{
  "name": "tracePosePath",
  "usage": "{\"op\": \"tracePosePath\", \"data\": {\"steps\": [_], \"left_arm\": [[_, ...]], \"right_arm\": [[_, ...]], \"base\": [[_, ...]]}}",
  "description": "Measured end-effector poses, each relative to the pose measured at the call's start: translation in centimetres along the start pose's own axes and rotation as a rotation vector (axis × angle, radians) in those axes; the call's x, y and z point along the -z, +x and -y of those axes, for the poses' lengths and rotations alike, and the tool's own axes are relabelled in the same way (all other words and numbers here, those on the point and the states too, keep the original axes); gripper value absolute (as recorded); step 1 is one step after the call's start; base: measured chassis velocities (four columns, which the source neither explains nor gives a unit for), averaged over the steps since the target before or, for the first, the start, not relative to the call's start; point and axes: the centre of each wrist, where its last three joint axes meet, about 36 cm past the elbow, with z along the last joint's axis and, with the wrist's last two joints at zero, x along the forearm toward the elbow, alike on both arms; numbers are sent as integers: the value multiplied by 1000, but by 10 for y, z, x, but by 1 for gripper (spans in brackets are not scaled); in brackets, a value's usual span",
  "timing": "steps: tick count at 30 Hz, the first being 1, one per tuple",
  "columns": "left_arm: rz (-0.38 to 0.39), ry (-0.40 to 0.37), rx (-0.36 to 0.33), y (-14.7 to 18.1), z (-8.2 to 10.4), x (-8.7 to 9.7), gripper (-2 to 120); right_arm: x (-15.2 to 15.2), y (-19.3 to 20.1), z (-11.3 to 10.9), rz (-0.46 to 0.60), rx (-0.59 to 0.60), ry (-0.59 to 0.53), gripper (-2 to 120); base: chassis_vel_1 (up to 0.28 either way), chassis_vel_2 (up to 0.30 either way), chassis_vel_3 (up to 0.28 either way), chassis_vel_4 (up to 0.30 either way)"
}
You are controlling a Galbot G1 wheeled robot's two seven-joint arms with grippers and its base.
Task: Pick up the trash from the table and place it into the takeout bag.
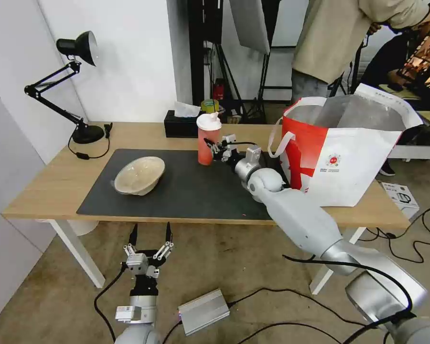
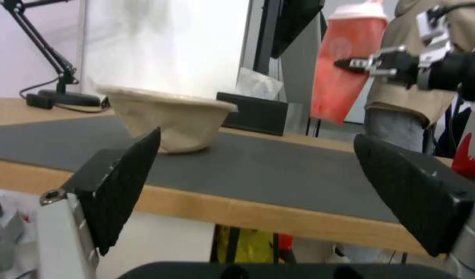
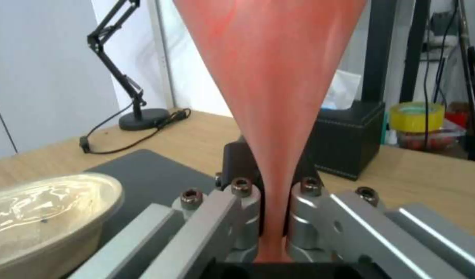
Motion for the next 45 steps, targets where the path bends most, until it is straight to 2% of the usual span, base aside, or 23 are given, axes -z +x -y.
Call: {"op": "tracePosePath", "data": {"steps": [25, 45], "left_arm": [[-24, 1, -25, 1, -1, -10, 100], [-57, -20, -46, 15, -2, -11, 100]], "right_arm": [[101, 48, -25, 163, 83, 21, 2], [178, 112, 8, 263, 35, 95, 2]], "base": [[0, 0, 0, 0], [0, 0, 0, 0]]}}
